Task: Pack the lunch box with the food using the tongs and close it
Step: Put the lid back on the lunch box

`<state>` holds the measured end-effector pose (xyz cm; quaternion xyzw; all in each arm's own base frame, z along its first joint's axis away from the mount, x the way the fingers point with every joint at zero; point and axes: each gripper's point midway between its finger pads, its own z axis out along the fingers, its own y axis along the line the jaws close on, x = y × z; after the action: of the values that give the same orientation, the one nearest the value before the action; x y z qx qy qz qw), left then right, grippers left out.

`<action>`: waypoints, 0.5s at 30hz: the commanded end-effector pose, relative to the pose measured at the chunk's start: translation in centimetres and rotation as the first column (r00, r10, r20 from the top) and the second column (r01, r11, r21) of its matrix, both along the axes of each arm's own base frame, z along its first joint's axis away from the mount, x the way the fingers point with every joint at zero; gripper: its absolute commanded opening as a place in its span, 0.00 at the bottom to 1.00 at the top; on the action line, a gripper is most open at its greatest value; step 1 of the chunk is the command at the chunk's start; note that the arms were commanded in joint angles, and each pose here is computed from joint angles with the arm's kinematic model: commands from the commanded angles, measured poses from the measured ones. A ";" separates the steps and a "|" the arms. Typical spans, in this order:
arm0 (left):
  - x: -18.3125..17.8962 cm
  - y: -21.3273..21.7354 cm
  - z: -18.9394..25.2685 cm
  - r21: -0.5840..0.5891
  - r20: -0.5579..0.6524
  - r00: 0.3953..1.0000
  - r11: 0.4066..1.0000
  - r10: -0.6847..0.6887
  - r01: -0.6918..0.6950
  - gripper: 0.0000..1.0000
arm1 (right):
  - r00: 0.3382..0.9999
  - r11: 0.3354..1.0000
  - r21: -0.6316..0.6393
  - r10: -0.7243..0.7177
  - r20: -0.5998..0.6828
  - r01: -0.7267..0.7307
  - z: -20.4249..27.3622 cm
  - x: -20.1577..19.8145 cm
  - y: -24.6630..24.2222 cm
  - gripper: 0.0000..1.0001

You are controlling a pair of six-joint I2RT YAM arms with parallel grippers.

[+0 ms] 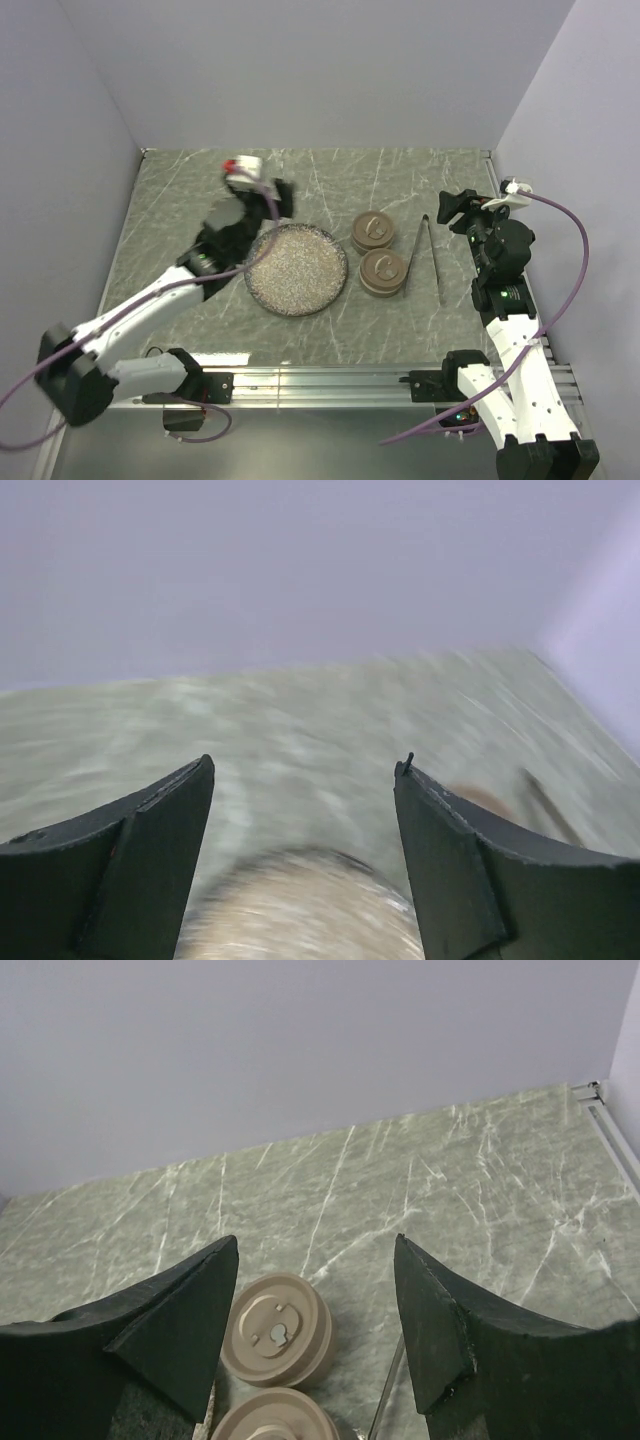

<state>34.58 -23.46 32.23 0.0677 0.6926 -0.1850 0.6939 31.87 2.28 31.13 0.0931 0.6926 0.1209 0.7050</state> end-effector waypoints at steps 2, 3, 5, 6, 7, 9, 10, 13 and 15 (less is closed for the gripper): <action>0.6 12.0 3.0 -0.138 0.073 0.932 0.929 0.356 -0.344 0.80 | 0.999 0.999 -0.013 -0.033 0.020 0.034 0.4 -0.2 -0.7 0.71; 0.2 14.7 2.9 -0.146 0.075 0.904 0.902 0.421 -0.407 0.82 | 0.999 0.999 -0.013 -0.035 0.018 0.035 0.3 -0.2 -0.7 0.71; -0.2 17.5 2.2 -0.136 0.057 0.864 0.861 0.500 -0.489 0.85 | 0.999 0.999 -0.014 -0.035 0.017 0.035 0.3 -0.2 -0.7 0.71; -0.5 19.1 2.0 -0.141 0.055 0.840 0.837 0.540 -0.529 0.86 | 0.999 0.999 -0.014 -0.035 0.018 0.035 0.3 -0.2 -0.7 0.71; -0.6 19.8 1.8 -0.146 0.049 0.830 0.826 0.555 -0.544 0.87 | 0.999 0.999 -0.016 -0.035 0.015 0.035 0.2 -0.1 -0.7 0.71; -0.6 20.6 1.6 -0.143 0.038 0.823 0.818 0.567 -0.557 0.88 | 0.999 0.999 -0.016 -0.035 0.015 0.035 0.3 -0.1 -0.7 0.71; -0.7 20.7 1.6 -0.143 0.035 0.823 0.818 0.567 -0.557 0.88 | 0.999 0.999 -0.016 -0.035 0.014 0.035 0.3 0.0 -0.7 0.71; -0.4 20.8 1.4 -0.133 0.018 0.814 0.809 0.580 -0.573 0.91 | 0.999 0.999 -0.016 -0.036 0.015 0.037 0.3 -0.1 -0.8 0.71; -0.1 20.8 1.5 -0.132 0.009 0.810 0.803 0.587 -0.581 0.91 | 0.999 0.999 -0.018 -0.035 0.014 0.035 0.3 -0.1 -0.7 0.71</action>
<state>34.26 -3.02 33.36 -0.1713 0.6498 -0.0083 0.7405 31.88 1.93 30.94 0.0987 0.6943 0.1124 0.7039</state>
